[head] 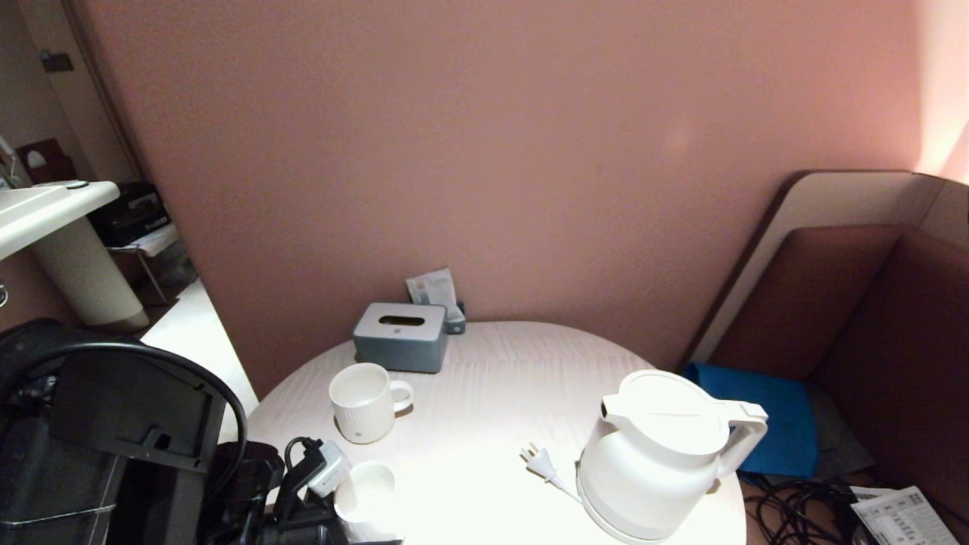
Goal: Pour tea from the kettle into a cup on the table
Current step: Pick up the cup
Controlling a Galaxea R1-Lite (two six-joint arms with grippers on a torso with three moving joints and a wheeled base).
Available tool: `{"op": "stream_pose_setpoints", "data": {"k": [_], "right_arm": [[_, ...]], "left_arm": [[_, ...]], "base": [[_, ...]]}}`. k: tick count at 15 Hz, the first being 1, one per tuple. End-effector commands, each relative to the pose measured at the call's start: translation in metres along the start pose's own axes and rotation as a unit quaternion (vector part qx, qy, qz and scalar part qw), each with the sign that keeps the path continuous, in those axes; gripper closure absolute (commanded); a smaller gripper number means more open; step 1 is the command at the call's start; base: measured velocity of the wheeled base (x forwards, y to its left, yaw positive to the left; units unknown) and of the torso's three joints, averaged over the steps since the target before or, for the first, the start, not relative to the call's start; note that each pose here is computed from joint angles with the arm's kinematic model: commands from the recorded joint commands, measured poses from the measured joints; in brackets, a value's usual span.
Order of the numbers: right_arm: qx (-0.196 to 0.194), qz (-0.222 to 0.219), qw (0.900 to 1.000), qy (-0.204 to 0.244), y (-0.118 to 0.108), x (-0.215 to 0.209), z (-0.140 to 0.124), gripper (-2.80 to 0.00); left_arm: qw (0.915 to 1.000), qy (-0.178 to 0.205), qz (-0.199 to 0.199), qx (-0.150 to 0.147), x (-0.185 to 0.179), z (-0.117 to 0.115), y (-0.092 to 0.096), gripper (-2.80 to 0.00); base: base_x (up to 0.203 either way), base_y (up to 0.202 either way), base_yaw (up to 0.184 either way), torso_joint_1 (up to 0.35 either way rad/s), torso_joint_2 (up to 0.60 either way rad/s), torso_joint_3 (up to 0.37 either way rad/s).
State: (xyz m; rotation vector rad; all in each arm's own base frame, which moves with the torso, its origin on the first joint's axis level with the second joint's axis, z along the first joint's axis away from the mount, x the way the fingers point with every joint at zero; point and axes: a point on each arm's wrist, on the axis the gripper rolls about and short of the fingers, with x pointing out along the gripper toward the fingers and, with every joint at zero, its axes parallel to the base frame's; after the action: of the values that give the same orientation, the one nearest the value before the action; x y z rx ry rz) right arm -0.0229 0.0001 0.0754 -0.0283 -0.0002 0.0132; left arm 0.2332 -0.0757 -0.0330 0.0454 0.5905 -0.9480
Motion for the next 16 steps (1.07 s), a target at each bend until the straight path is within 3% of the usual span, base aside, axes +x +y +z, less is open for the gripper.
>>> {"op": "stream_pose_setpoints", "data": {"k": [1, 16], "right_arm": [[0.0, 0.0, 1.0, 0.0, 0.0, 0.0, 0.0, 0.0], [0.0, 0.0, 1.0, 0.001, 0.0, 0.0, 0.0, 0.0]], "left_arm": [[0.9997, -0.02, 0.003, 0.01, 0.0, 0.005, 0.001, 0.0], [0.9992, -0.025, 0.03, 0.004, -0.015, 0.012, -0.007, 0.0]], "base": [[0.0, 0.0, 0.0, 0.0, 0.0, 0.0], [0.0, 0.0, 0.0, 0.0, 0.0, 0.0]]}}
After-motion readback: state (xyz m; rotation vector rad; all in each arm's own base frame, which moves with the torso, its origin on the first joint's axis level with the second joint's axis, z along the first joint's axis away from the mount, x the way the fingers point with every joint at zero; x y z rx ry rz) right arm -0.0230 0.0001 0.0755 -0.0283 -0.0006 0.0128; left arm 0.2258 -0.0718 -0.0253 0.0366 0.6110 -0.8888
